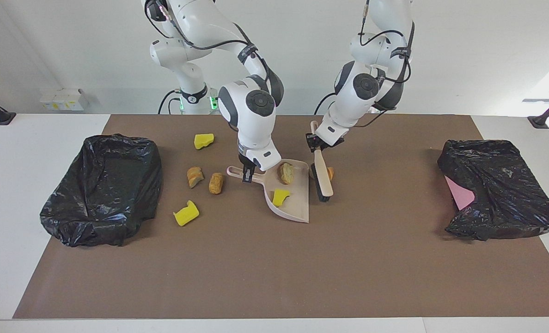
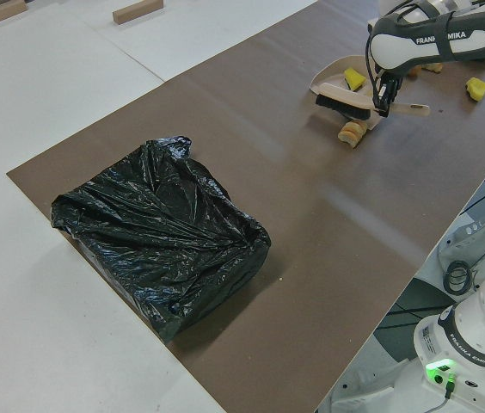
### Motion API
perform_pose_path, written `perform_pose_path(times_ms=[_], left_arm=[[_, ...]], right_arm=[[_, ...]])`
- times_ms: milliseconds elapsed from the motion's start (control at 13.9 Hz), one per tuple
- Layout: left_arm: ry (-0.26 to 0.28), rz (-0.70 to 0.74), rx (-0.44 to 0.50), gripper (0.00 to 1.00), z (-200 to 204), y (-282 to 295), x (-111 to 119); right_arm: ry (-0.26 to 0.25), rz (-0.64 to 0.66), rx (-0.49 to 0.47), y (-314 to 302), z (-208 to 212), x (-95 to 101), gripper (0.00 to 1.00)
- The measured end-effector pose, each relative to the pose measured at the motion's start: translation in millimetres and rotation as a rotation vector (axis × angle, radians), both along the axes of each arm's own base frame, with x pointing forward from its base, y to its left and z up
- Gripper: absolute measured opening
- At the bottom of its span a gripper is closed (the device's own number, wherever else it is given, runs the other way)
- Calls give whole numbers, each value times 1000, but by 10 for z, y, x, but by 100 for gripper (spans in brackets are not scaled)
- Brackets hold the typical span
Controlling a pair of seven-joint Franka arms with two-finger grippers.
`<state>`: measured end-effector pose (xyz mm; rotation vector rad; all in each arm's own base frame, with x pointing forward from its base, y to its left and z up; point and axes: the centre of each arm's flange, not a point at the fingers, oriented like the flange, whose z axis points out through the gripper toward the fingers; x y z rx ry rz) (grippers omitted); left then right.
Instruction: Sweep and dump trash in bin
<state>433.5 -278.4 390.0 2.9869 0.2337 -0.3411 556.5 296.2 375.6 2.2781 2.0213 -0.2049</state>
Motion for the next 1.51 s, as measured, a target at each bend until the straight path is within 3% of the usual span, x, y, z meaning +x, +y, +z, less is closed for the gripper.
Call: perform_pose_path(times_ms=[287, 430, 932, 1219, 1506], left_arm=[[63, 97, 91, 26, -202, 300, -275], [65, 124, 99, 26, -293, 466, -394], [-69, 166, 43, 26, -498, 92, -454], [-104, 110, -16, 26, -394, -448, -444], [-137, 113, -103, 26, -138, -845, -291]], right_arm=[[1, 8, 1, 2, 0, 0, 33], [8, 64, 4, 3, 2, 2, 33], [12, 91, 5, 3, 2, 2, 33], [10, 93, 1, -13, 3, 10, 33], [11, 94, 0, -10, 2, 8, 33]])
